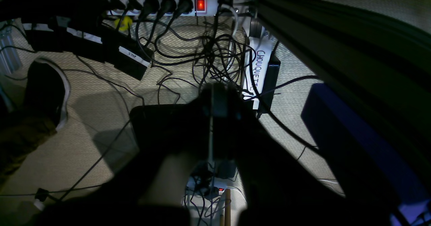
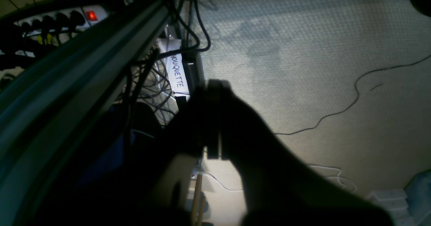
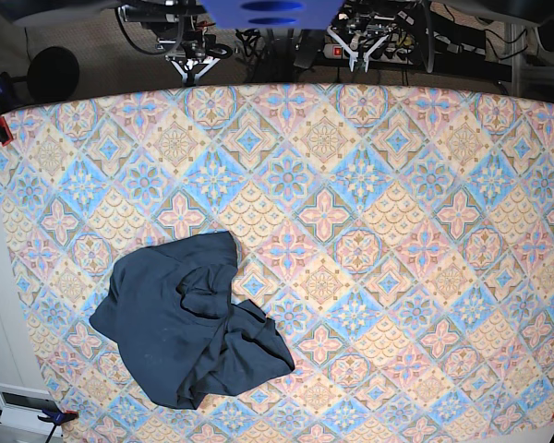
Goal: Layout the t-shirt on the table in an organized manner, then fold the t-shirt properly
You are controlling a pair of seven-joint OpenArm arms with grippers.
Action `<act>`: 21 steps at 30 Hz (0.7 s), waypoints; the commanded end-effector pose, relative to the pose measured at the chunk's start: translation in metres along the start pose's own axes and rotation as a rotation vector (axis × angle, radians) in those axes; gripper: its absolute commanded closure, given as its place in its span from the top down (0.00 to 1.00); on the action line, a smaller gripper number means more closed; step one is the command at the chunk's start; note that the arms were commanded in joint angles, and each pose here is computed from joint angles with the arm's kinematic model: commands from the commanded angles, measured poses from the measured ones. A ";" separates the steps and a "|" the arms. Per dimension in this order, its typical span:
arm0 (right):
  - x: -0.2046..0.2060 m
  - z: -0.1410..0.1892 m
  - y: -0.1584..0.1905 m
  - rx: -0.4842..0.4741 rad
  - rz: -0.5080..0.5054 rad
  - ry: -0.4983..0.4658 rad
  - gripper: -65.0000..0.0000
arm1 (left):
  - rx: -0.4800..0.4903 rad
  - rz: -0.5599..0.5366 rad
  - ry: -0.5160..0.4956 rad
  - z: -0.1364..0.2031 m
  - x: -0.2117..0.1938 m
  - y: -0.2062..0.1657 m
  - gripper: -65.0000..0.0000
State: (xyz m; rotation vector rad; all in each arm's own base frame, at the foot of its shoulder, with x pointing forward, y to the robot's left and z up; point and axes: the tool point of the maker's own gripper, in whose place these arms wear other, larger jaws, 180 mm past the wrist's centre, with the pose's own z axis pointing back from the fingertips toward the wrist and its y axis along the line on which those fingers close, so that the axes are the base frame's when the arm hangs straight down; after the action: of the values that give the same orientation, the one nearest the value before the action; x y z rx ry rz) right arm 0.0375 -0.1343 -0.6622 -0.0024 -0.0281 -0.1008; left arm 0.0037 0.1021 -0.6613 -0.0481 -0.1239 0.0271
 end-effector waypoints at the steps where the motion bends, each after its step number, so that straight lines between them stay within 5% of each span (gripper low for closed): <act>1: 0.004 0.000 0.001 0.001 -0.005 -0.013 0.00 | 0.000 0.001 -0.015 0.000 0.004 0.000 0.00; 21: 0.004 0.000 0.001 0.001 -0.002 -0.012 0.01 | 0.001 -0.001 -0.050 0.002 0.011 0.000 0.00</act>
State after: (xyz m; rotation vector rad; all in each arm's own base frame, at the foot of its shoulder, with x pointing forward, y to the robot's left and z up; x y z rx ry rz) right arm 0.0383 -0.1344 -0.6621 -0.0025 -0.0315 -0.1004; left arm 0.0160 0.1031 -0.6580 -0.0466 -0.1716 0.0317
